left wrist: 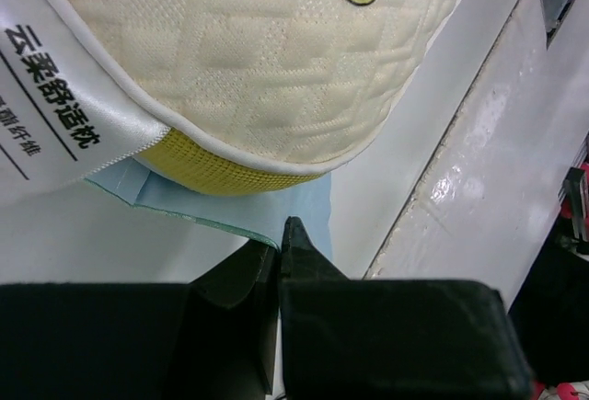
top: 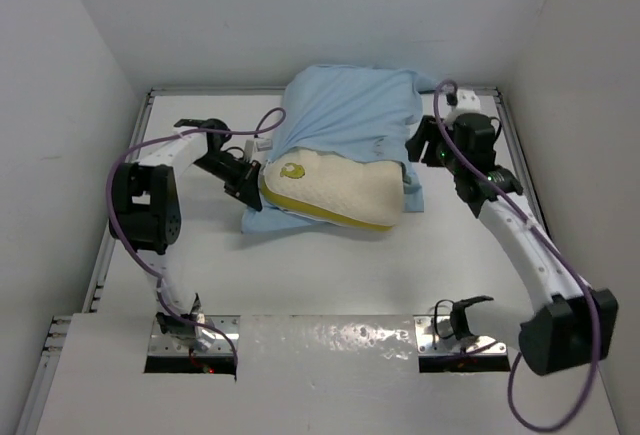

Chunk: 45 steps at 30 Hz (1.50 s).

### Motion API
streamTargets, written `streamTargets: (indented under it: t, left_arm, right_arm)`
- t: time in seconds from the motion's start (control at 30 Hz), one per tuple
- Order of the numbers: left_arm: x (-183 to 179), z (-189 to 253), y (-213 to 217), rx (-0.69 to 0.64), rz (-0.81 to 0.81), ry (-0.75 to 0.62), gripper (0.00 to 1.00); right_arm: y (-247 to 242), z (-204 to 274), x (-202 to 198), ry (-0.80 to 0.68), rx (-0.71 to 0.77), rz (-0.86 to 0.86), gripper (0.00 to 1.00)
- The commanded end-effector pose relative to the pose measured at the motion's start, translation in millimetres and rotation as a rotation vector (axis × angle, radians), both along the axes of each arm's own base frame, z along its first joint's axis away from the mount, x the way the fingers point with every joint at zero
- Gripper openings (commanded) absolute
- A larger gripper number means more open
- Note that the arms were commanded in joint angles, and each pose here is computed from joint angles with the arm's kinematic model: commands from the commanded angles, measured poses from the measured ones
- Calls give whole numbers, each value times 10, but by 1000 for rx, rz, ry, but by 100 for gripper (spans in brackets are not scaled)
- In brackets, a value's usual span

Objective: Put the pillow into the pillowcase

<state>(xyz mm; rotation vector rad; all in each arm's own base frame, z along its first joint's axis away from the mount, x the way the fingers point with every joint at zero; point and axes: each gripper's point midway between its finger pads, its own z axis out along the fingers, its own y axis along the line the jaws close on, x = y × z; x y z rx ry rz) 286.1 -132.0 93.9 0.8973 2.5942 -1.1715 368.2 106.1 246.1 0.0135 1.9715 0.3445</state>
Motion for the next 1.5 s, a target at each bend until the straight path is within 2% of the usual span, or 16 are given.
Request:
streamTargets:
  t: [0.0,0.17,0.3,0.53,0.63,0.73,0.77,0.83,0.87,1.0,1.13,1.27,1.33,1.37,1.4,1.47]
  left_arm:
    - [117,199,66,25,26,-89,0]
    - [102,177,66,29,41,-78,0]
    - [91,164,94,51,55,-87,0]
    - [137,170,105,64,75,-90,0]
    - [180,209,101,63,77,-104,0]
    - [201,271,78,45,72,-119,0]
    - [210,306,63,33,70,-127,0]
    - [224,345,53,16,74,-133,0]
    - [241,408,27,-10,73,-143,0]
    - [354,802,-6,-122,76,-198,0]
    - [619,1560,48,-281,120,-346,0]
    - [927,2610,156,-382,201,-555,0]
    - [1158,3588,412,-382,260,-921,0]
    - [1149,3951,454,-451,396,-876,0]
    - [1178,4313,610,-480,460,-957,0]
    - [1025,5211,678,-624,483,-1147,0]
  right_arm:
    - [-360,-1158,-105,295,20,-78,69]
    - [-414,-1792,-70,399,-88,127,81]
    - [-619,-2032,85,347,-247,122,88]
    - [-668,-2384,296,398,-344,206,87]
    - [-459,-2405,380,404,-278,323,85]
    - [-241,-2404,358,430,-206,454,70]
    - [-206,-2400,356,415,-194,470,50]
    - [-59,-2295,342,313,-136,512,31]
    - [-11,-2230,346,285,-114,524,3]
    - [95,-1946,208,381,6,522,0]
    - [172,-1358,69,333,97,480,0]
    - [427,241,-30,-24,325,495,0]
    - [461,1272,-19,-325,365,527,0]
    - [467,1636,-35,-370,425,517,0]
    - [447,2347,-98,-494,418,531,0]
    - [381,2991,-76,-577,414,505,0]
